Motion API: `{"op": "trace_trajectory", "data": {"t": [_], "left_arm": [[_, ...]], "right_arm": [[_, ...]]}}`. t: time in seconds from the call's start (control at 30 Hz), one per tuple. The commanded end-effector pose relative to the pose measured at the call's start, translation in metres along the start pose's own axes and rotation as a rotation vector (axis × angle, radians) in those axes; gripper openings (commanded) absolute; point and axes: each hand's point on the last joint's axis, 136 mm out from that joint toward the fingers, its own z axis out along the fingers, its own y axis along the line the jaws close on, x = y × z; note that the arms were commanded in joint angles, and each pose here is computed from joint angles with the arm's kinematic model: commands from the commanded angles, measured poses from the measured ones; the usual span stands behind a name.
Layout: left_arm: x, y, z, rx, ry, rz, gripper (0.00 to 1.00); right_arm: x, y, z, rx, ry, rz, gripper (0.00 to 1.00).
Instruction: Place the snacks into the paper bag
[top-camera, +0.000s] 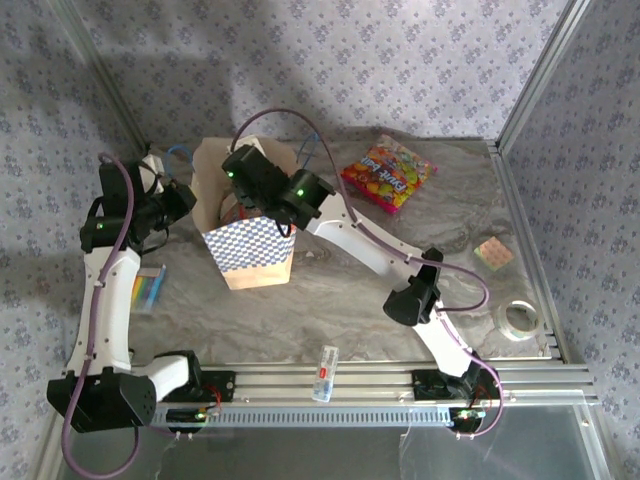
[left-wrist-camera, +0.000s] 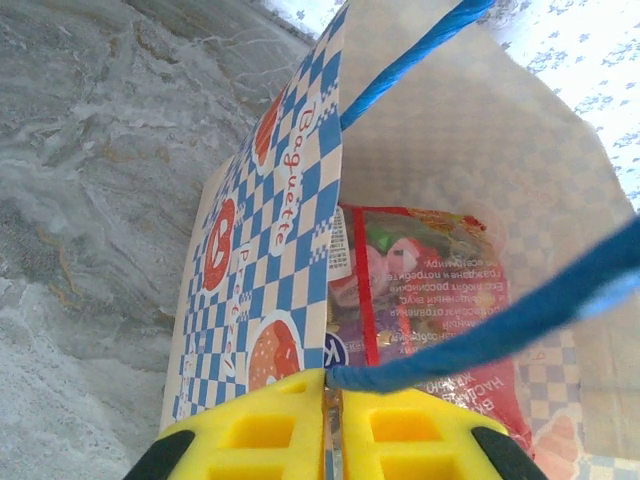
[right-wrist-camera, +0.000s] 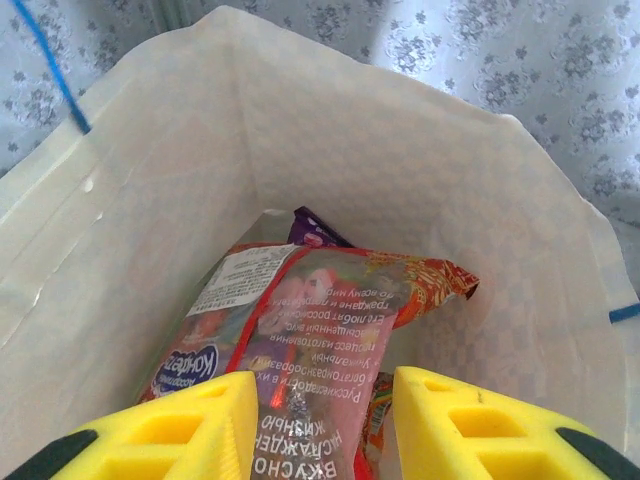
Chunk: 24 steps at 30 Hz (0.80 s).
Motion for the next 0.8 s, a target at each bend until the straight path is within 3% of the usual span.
{"op": "trace_trajectory", "data": {"t": [0.0,0.17,0.33,0.77], "left_arm": [[-0.013,-0.013,-0.014,0.044,-0.062,0.010,0.16],[-0.013,-0.012,-0.013,0.044,-0.056,0.004,0.18],[-0.009,-0.010,-0.012,0.032,-0.025,-0.010,0.18],[-0.004,-0.008,-0.009,0.023,-0.008,-0.014,0.19]], "right_arm": [[-0.023,0.003,-0.038,-0.082,-0.061,-0.115,0.41],[-0.018,-0.001,-0.052,-0.109,-0.057,-0.220,0.41],[-0.009,-0.018,-0.071,-0.113,-0.056,-0.204,0.41],[0.000,-0.102,-0.130,-0.156,-0.213,0.157,0.47]]}}
